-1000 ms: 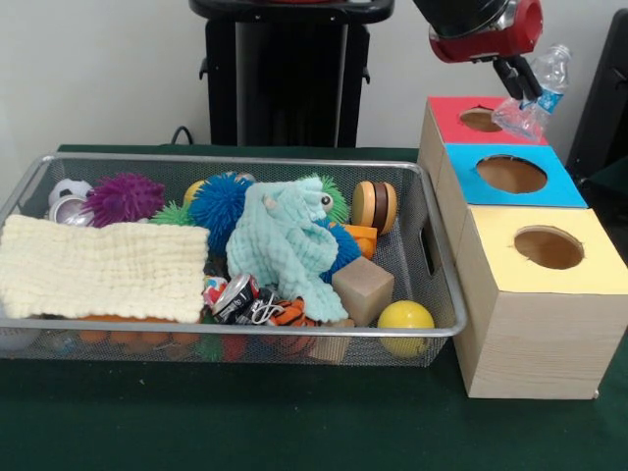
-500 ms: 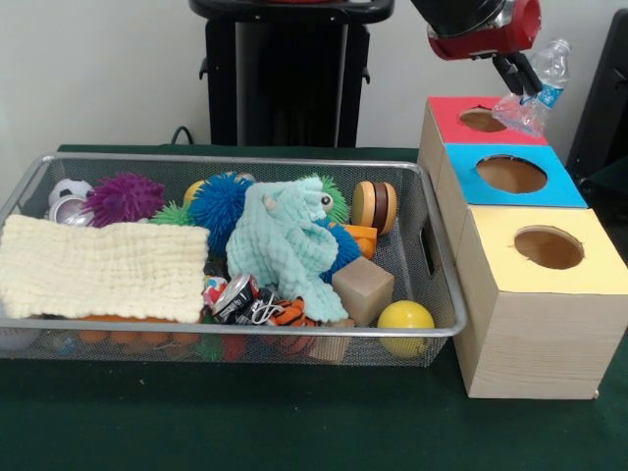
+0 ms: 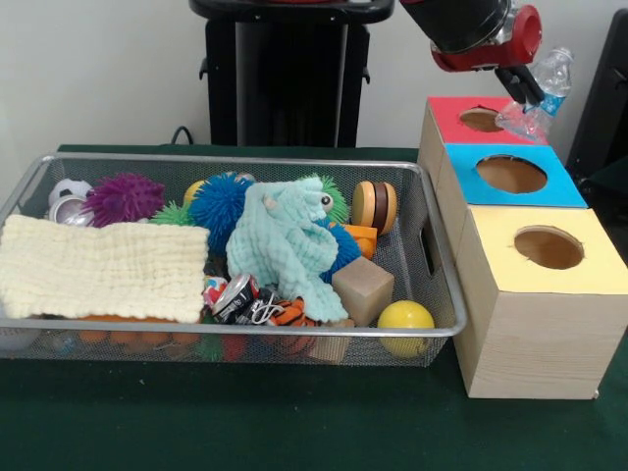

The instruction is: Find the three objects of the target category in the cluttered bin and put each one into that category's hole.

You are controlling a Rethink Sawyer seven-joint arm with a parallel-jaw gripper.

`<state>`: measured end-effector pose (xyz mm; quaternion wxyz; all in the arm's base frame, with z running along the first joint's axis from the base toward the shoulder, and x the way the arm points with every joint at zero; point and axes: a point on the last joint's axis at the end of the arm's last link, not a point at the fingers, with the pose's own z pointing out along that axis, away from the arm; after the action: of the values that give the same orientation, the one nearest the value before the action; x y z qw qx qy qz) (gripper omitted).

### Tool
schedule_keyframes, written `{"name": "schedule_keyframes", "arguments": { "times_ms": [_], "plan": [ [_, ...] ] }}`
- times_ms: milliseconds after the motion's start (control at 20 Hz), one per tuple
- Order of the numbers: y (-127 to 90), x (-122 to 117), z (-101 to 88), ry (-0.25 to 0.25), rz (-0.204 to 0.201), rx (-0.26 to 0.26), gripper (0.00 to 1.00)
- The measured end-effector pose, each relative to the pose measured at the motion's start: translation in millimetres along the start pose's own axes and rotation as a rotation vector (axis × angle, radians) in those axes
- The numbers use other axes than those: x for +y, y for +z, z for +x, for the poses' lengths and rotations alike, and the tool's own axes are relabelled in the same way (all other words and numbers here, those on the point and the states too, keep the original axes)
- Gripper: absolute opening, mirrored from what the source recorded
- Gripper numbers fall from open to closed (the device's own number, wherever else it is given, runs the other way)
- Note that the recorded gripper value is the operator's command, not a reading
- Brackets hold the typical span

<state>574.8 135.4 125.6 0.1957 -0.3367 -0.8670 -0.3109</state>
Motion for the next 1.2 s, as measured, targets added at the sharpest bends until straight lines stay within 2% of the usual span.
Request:
{"name": "schedule_keyframes", "arguments": {
  "times_ms": [300,600,1200],
  "plan": [
    [12.6,-1.6,0.4,0.006,-0.001,0.032,0.0],
    [20.2,1.2,-3.5,0.019,-0.024,0.054,0.0],
    [26.3,-10.5,-28.7,0.047,-0.045,0.016,0.0]
  ]
}}
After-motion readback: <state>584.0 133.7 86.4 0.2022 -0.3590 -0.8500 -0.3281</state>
